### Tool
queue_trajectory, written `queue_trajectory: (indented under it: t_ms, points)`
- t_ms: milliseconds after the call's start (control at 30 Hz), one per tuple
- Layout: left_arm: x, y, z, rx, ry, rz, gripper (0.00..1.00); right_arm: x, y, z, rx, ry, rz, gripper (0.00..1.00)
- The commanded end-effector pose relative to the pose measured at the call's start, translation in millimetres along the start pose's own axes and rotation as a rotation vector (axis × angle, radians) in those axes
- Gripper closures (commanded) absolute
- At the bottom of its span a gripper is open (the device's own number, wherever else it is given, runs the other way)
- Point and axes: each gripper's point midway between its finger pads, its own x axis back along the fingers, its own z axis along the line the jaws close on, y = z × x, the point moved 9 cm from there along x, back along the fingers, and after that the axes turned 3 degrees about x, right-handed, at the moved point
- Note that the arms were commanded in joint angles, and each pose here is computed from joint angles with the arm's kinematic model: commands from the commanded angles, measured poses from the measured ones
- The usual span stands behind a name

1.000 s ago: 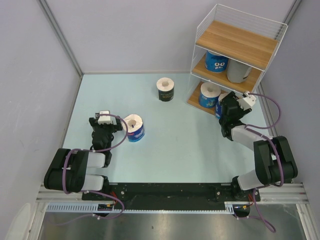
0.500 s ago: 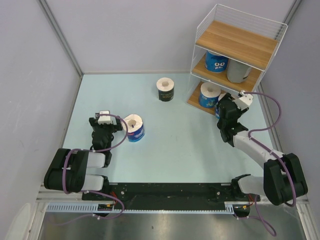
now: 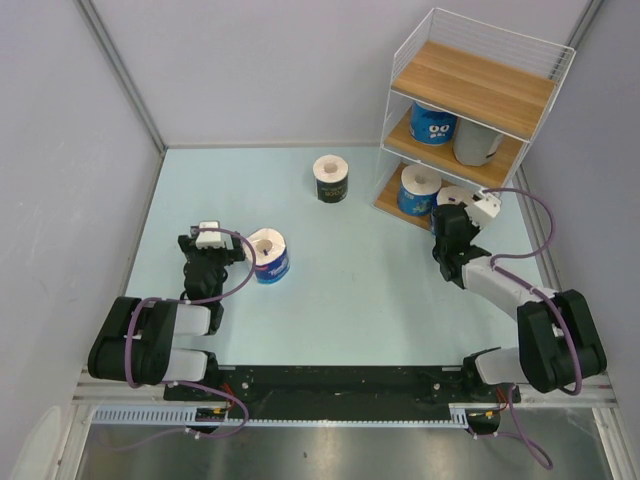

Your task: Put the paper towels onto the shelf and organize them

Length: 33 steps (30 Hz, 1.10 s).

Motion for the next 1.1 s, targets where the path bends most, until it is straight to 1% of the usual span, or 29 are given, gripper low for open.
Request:
queue_trajectory:
  t_ms: [0,300,633,800,933,1033,1067]
  points:
    - [-3,12,-2,0.018,-0.027,-0.061,0.00,-11,-6,-4,-0.028,-0.034,0.012,0.68]
    - [-3,12,-2,0.018,-0.027,-0.059,0.00,-31,-13,1,-0.041,-0.041,0.034,0.67]
    - [-3,12,-2,0.018,-0.027,-0.058,0.00,-51,-10,13,-0.052,-0.048,0.042,0.66]
    - [-3,12,-2,0.018,-0.027,-0.059,0.00,-54,-7,18,-0.046,-0.041,0.043,0.66]
    - [-3,12,-2,0.018,-0.027,-0.061,0.00,-43,-7,16,-0.031,-0.041,0.070,0.66]
    - [-3,12,-2,0.018,-0.027,-0.058,0.00,-14,-7,30,0.027,0.034,0.034,0.64]
    - [-3,12,-2,0.018,-0.027,-0.059,0.00,6,-6,43,0.040,0.093,0.009,0.63]
